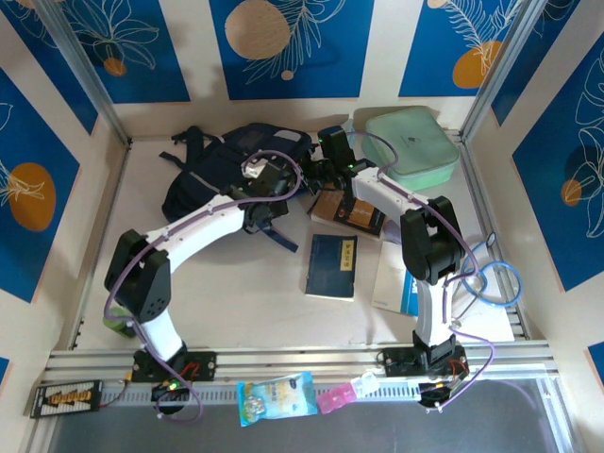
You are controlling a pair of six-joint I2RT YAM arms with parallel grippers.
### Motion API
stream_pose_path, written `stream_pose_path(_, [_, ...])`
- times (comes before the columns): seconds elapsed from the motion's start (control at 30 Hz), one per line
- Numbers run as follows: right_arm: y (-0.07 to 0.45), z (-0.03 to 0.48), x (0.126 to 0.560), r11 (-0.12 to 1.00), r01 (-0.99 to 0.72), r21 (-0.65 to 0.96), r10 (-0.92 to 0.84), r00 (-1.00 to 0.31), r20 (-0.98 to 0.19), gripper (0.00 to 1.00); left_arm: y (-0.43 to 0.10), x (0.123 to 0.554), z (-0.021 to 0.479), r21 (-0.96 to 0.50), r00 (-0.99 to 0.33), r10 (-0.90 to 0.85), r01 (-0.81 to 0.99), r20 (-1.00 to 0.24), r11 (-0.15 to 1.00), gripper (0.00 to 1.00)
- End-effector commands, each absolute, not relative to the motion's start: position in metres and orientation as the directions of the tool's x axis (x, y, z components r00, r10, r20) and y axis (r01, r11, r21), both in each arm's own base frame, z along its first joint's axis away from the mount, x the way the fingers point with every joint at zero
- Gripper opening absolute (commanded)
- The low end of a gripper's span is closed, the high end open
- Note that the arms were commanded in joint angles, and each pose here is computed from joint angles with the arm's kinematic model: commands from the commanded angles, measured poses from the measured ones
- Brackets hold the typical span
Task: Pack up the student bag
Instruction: Unzip the student bag at the top-center of the table.
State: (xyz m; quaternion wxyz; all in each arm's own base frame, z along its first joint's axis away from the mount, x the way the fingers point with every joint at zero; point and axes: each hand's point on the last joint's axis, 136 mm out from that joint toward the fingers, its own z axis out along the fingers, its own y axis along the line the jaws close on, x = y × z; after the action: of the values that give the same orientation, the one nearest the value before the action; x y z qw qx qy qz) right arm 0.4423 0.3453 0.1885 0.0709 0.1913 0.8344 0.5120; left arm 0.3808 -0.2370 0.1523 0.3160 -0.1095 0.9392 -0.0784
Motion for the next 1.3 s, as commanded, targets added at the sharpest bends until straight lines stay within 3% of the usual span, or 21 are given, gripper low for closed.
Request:
stream_pose_path(0.0, [0.352,0.264,0.436,0.296,0.109,0.949,0.331,-0.943,0.005,0.00,-0.234,0.396,0.163,-0.195,-0.728,-0.263,-0.179,-0.633,0.964,0.27])
stream_pose_path(0.33, [0.353,0.268,0.431,0.278,0.111,0.954,0.318,-0.948,0.017,0.00,-0.223,0.419,0.175,-0.176,-0.666,-0.284,-0.226,-0.690,0.958,0.24])
stream_pose_path(0.67, [0.357,0.271,0.423,0.271,0.107,0.957,0.298,-0.954,0.022,0.00,-0.213,0.432,0.189,-0.153,-0.629,-0.269,-0.233,-0.729,0.960,0.28])
stream_pose_path(1.1, [0.353,0.265,0.429,0.288,0.114,0.951,0.326,-0.945,0.014,0.00,-0.197,0.422,0.184,-0.113,-0.637,-0.253,-0.252,-0.728,0.961,0.02])
stream_pose_path(1.27, [0.348,0.257,0.435,0.313,0.118,0.942,0.349,-0.937,0.001,0.00,-0.194,0.407,0.187,-0.129,-0.657,-0.249,-0.227,-0.712,0.965,0.00])
